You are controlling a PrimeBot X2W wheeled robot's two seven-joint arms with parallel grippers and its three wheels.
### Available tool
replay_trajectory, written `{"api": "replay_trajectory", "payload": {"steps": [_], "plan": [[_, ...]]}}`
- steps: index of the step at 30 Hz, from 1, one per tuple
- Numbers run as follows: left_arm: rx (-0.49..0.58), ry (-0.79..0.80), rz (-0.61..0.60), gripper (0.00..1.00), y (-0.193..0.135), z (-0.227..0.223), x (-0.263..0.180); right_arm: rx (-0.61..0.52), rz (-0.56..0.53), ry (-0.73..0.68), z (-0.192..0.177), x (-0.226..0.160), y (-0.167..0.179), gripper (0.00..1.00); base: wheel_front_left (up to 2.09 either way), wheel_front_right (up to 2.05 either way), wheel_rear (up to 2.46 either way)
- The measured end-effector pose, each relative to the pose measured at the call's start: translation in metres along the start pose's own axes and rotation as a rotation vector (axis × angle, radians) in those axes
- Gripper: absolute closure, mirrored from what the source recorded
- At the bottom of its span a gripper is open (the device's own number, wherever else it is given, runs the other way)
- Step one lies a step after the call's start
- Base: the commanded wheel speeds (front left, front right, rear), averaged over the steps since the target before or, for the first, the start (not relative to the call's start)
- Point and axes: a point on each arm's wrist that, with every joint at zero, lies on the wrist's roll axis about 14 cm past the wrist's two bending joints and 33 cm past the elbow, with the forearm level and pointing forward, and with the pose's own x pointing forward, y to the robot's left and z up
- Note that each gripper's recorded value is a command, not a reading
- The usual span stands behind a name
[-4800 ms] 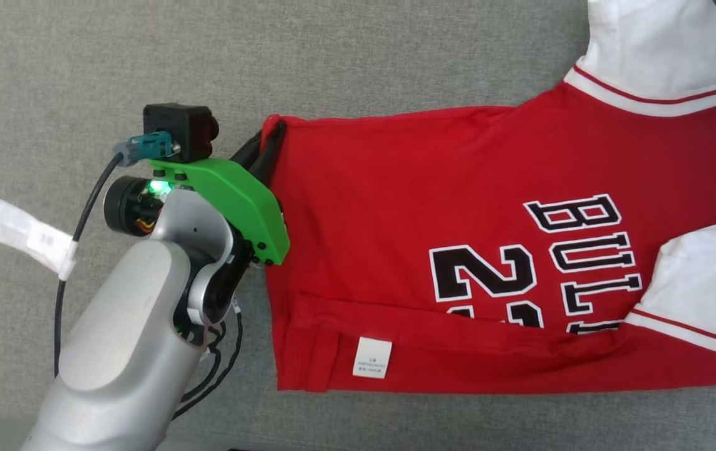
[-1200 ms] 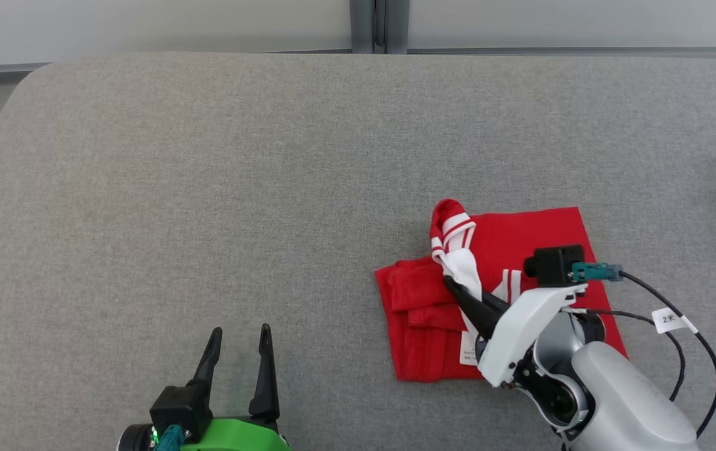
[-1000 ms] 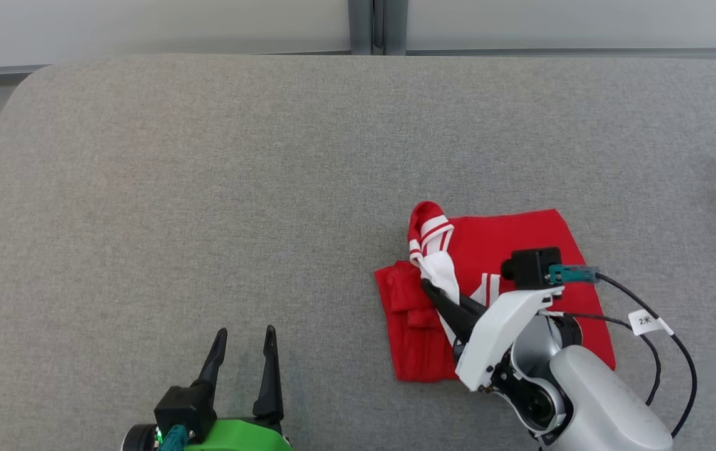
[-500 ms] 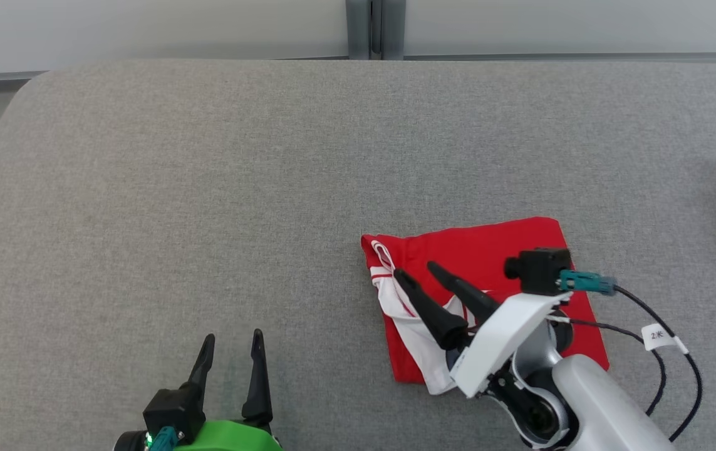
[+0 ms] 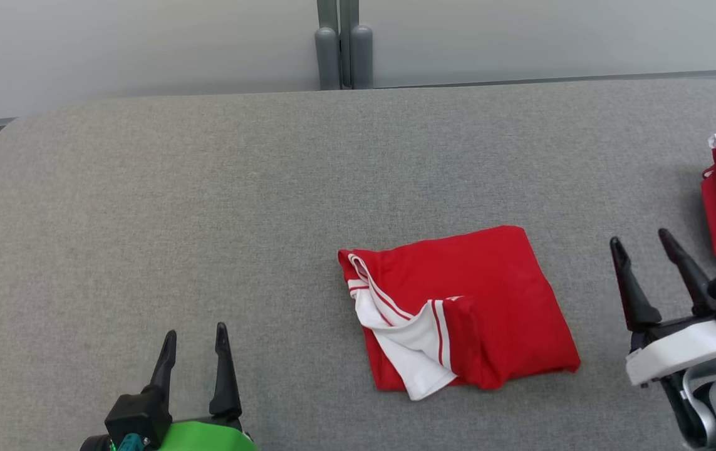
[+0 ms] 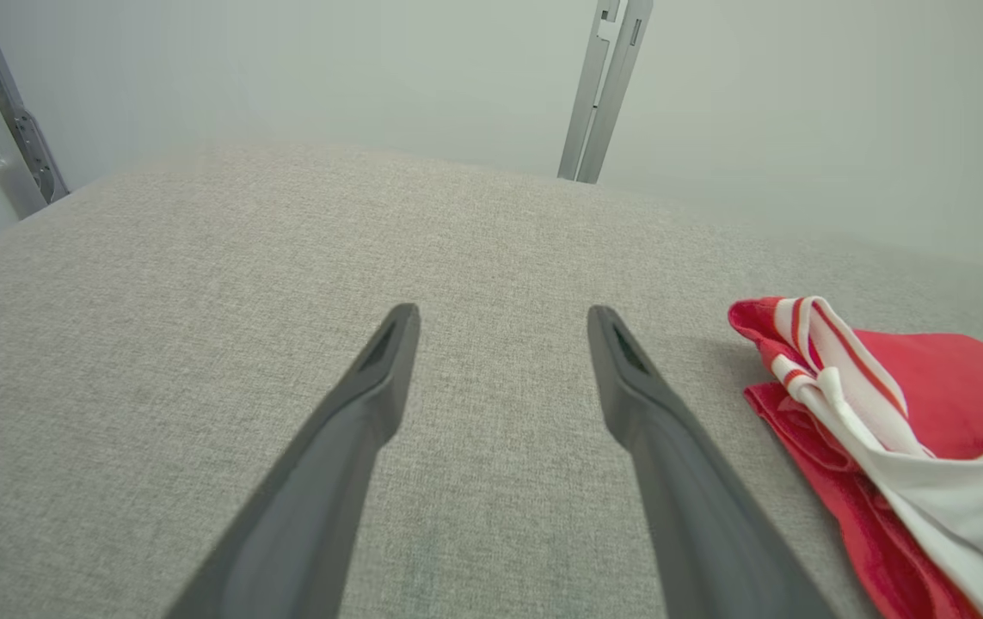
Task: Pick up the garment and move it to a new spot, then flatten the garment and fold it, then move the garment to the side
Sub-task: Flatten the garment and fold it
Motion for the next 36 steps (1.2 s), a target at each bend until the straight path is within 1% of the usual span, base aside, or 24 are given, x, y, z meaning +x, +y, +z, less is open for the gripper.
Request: {"api": "replay_trajectory", "payload": {"steps": [2, 5, 9, 13, 15, 18, 19, 20, 24, 28, 32, 36], "plan": [[0.003, -0.018, -0.009, 0.00, -0.002, 0.006, 0.001, -0.065, -0.026, -0.048, 0.016, -0.001, -0.008, 0.00, 0.00, 0.00, 0.00], [0.006, -0.028, -0.006, 0.00, 0.000, 0.008, 0.001, -0.091, -0.051, -0.029, 0.009, -0.012, -0.011, 0.00, 0.00, 0.00, 0.00], [0.005, -0.039, 0.001, 0.00, 0.003, 0.012, 0.001, -0.078, -0.085, 0.005, -0.004, -0.024, -0.013, 0.00, 0.00, 0.00, 0.00], [0.005, -0.045, 0.005, 0.00, 0.004, 0.014, 0.000, -0.061, -0.094, 0.025, -0.012, -0.029, -0.011, 0.00, 0.00, 0.00, 0.00], [0.005, -0.044, 0.006, 0.00, 0.004, 0.014, 0.000, -0.058, -0.092, 0.032, -0.014, -0.029, -0.010, 0.00, 0.00, 0.00, 0.00], [0.004, -0.043, 0.007, 0.00, 0.005, 0.014, 0.000, -0.054, -0.053, 0.041, -0.018, -0.025, 0.002, 0.00, 0.00, 0.00, 0.00], [0.004, -0.044, 0.007, 0.00, 0.005, 0.014, 0.001, -0.044, -0.035, 0.042, -0.019, -0.022, 0.008, 0.57, 0.00, 0.00, 0.00], [0.004, -0.042, 0.007, 0.00, 0.005, 0.013, 0.001, -0.037, -0.017, 0.050, -0.022, -0.018, 0.014, 1.00, 0.00, 0.00, 0.00], [0.004, -0.033, 0.007, 0.00, 0.004, 0.011, 0.003, -0.031, 0.044, 0.092, -0.037, -0.005, 0.030, 1.00, 0.00, 0.00, 0.00], [0.004, -0.025, 0.010, 0.00, 0.004, 0.008, 0.006, -0.035, 0.127, 0.170, -0.063, 0.005, 0.055, 1.00, 0.00, 0.00, 0.00], [0.006, -0.012, 0.028, 0.00, 0.008, 0.004, 0.007, -0.028, 0.234, 0.228, -0.084, 0.011, 0.090, 1.00, 0.00, 0.00, 0.00], [0.009, -0.006, 0.050, 0.00, 0.014, 0.003, 0.005, -0.014, 0.336, 0.263, -0.096, 0.009, 0.124, 1.00, 0.00, 0.00, 0.00]]}}
